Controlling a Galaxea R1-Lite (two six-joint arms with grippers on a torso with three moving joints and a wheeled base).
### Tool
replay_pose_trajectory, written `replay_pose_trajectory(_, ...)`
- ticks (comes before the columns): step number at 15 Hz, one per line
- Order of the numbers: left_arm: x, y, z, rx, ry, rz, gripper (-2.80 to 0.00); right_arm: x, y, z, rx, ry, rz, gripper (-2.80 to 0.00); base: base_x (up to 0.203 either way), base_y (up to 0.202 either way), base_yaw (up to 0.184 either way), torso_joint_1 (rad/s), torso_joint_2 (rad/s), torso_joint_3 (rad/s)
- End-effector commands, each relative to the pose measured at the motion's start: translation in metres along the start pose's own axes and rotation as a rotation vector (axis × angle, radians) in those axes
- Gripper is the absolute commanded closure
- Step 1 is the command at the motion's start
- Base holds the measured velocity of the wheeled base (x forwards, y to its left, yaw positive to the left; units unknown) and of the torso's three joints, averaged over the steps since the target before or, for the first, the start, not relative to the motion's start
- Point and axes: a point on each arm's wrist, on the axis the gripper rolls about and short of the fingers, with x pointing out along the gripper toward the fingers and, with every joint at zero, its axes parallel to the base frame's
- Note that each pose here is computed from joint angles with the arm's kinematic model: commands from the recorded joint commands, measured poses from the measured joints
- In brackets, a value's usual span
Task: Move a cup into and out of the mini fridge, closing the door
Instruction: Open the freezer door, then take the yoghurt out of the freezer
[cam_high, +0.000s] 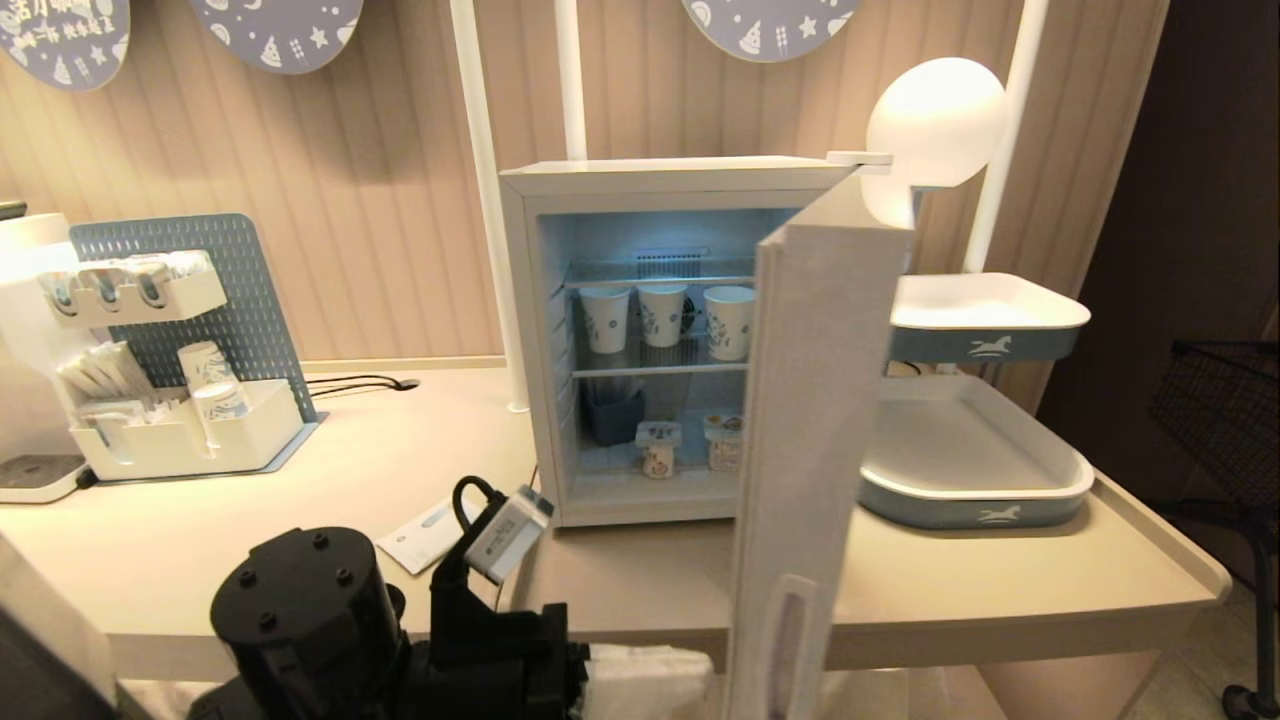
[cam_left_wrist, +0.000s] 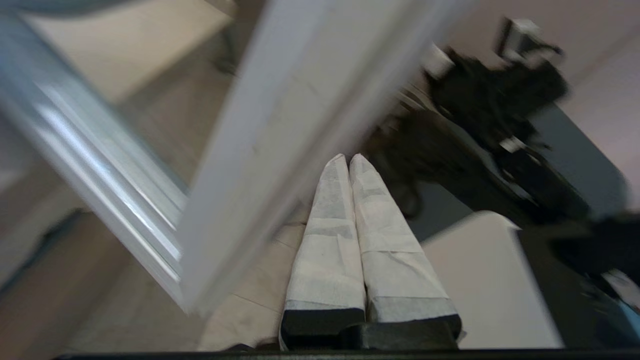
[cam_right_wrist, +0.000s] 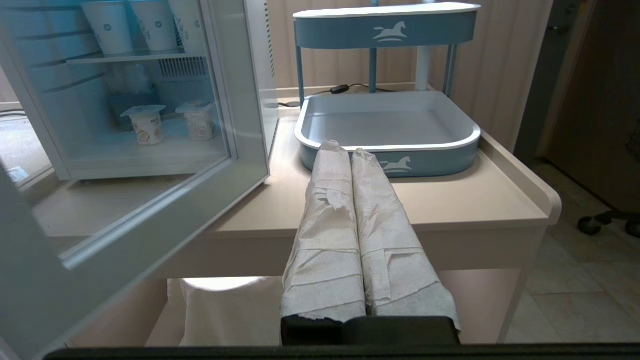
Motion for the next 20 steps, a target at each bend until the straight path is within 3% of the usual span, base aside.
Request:
replay_pose_trajectory(1,0.011,-0.021,-0.004,0.013,0.033,-0.089,0.00,0.002,0.000,-0.010,0.001,0.036,0.001,0.00,0.000,0.000,0.000,0.000,0.00,0.000)
replay_pose_trajectory(4,0.014,-0.022,-0.009,-0.009,0.058,-0.087,0.00,0.002,0.000,-0.010,0.000,0.036,0.001,0.00,0.000,0.000,0.000,0.000,0.00,0.000)
replay_pose_trajectory(7,-0.010,-0.004,0.001,-0.020,-0.011,0.028,0.00,0.002,0.000,-0.010,-0.001,0.036,0.001,0.00,0.000,0.000,0.000,0.000,0.00,0.000)
replay_pose_trajectory(9,-0.042,0.005,0.016,-0.011,-0.106,0.140,0.00,0.002,0.000,-0.010,-0.001,0.036,0.001,0.00,0.000,0.000,0.000,0.000,0.00,0.000)
replay_pose_trajectory(11,-0.076,-0.015,0.036,0.045,-0.225,0.223,0.00,0.002,0.000,-0.010,-0.001,0.036,0.001,0.00,0.000,0.000,0.000,0.000,0.00,0.000)
replay_pose_trajectory(13,-0.109,-0.049,0.057,0.067,-0.319,0.335,0.00,0.002,0.000,-0.010,-0.001,0.036,0.001,0.00,0.000,0.000,0.000,0.000,0.00,0.000)
replay_pose_trajectory(15,-0.136,-0.095,0.081,0.003,-0.344,0.494,0.00,0.002,0.000,-0.010,-0.001,0.036,0.001,0.00,0.000,0.000,0.000,0.000,0.00,0.000)
replay_pose_trajectory(17,-0.169,-0.178,0.108,0.068,-0.477,0.601,0.00,0.002,0.000,-0.010,-0.001,0.036,0.001,0.00,0.000,0.000,0.000,0.000,0.00,0.000)
replay_pose_trajectory(19,-0.201,-0.254,0.091,0.098,-0.621,0.764,0.00,0.002,0.000,-0.010,0.000,0.036,0.001,0.00,0.000,0.000,0.000,0.000,0.00,0.000)
replay_pose_trajectory(20,-0.212,-0.281,0.073,0.109,-0.705,0.871,0.00,0.002,0.000,-0.010,0.001,0.036,0.001,0.00,0.000,0.000,0.000,0.000,0.00,0.000)
